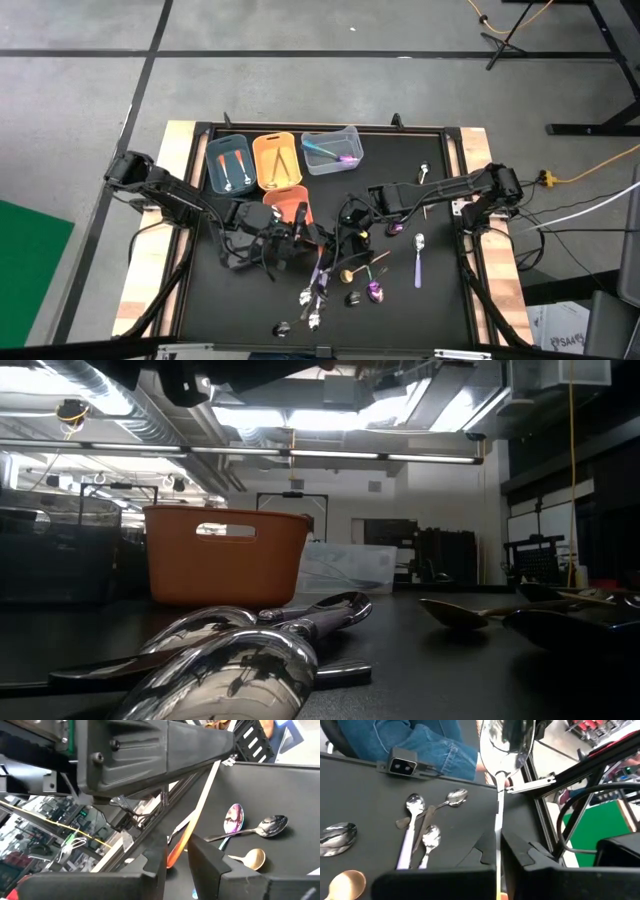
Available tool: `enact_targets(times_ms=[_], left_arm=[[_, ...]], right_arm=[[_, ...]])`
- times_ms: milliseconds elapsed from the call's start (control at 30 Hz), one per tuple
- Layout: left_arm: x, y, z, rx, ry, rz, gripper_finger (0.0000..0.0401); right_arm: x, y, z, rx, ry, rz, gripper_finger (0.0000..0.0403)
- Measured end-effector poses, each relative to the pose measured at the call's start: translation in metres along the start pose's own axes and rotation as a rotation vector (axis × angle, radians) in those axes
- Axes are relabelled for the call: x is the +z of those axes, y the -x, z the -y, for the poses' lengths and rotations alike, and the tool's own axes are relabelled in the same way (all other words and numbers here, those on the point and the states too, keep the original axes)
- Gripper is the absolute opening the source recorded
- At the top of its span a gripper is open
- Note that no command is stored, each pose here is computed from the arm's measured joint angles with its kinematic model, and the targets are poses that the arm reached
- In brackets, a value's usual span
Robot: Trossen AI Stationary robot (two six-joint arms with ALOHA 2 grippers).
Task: Sort silverware by color (type)
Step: Put the orange spoon into the blue bin
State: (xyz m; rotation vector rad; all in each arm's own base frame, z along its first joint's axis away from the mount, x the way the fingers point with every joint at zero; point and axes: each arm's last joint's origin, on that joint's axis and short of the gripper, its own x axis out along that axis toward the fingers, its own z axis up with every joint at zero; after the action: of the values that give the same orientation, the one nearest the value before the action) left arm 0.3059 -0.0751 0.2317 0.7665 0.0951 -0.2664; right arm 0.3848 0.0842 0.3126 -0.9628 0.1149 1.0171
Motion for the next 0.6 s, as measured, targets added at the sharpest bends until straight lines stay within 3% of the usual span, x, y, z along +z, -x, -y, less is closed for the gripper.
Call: enact_targets(times_ms=[233,600], left_arm=[[0.0003,0.0000,0.0004,-0.011,0.000,0.010,0.0065],[-0.0005,0.0000,0.0031,-0.051,-0.015,0.015,0.0009]], right_arm=[[0.0000,0.0000,0.0002,-0.002,0.001,0.000,0.0001],[0.0009,0.0009,0.0010,-0.005,0.000,0.004,0.0001]])
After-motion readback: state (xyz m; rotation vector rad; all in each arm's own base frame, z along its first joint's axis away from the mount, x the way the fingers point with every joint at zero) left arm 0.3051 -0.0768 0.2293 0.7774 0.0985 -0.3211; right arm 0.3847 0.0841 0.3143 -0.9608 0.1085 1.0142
